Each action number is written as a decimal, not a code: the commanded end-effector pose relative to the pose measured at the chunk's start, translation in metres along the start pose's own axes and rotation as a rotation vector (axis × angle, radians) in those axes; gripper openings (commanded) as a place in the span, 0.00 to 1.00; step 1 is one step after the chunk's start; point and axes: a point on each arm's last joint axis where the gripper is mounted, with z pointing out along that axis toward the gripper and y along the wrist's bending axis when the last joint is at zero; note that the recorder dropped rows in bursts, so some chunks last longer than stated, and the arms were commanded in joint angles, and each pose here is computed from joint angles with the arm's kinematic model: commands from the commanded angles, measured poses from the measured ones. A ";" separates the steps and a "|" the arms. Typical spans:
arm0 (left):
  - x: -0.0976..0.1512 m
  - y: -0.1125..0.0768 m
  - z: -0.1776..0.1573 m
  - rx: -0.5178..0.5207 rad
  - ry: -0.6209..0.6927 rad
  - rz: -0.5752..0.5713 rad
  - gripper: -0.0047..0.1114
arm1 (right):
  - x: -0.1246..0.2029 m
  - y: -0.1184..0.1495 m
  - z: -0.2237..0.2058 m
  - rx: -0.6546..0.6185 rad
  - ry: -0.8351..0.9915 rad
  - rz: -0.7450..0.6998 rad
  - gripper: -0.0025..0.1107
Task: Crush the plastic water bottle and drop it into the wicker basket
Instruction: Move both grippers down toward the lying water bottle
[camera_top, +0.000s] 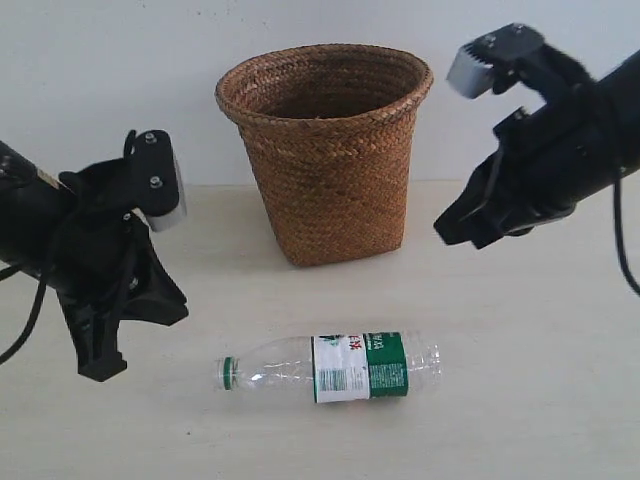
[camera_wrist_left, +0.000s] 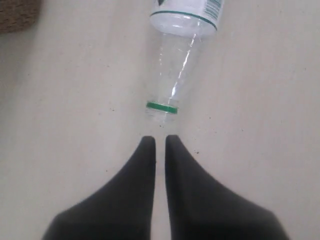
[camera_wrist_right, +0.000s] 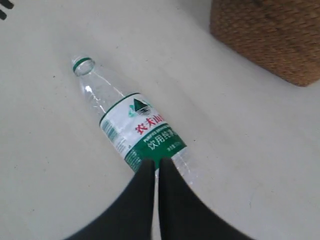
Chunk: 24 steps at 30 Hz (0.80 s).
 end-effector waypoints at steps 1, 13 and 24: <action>0.000 0.001 0.016 0.042 0.011 0.052 0.08 | -0.006 0.002 0.026 -0.056 0.043 -0.045 0.02; -0.006 0.013 0.059 0.074 0.030 0.109 0.68 | -0.002 -0.007 0.059 -0.090 0.116 -0.033 0.02; -0.015 0.019 0.102 0.179 0.087 0.207 0.67 | 0.002 -0.010 0.069 -0.103 0.139 -0.020 0.02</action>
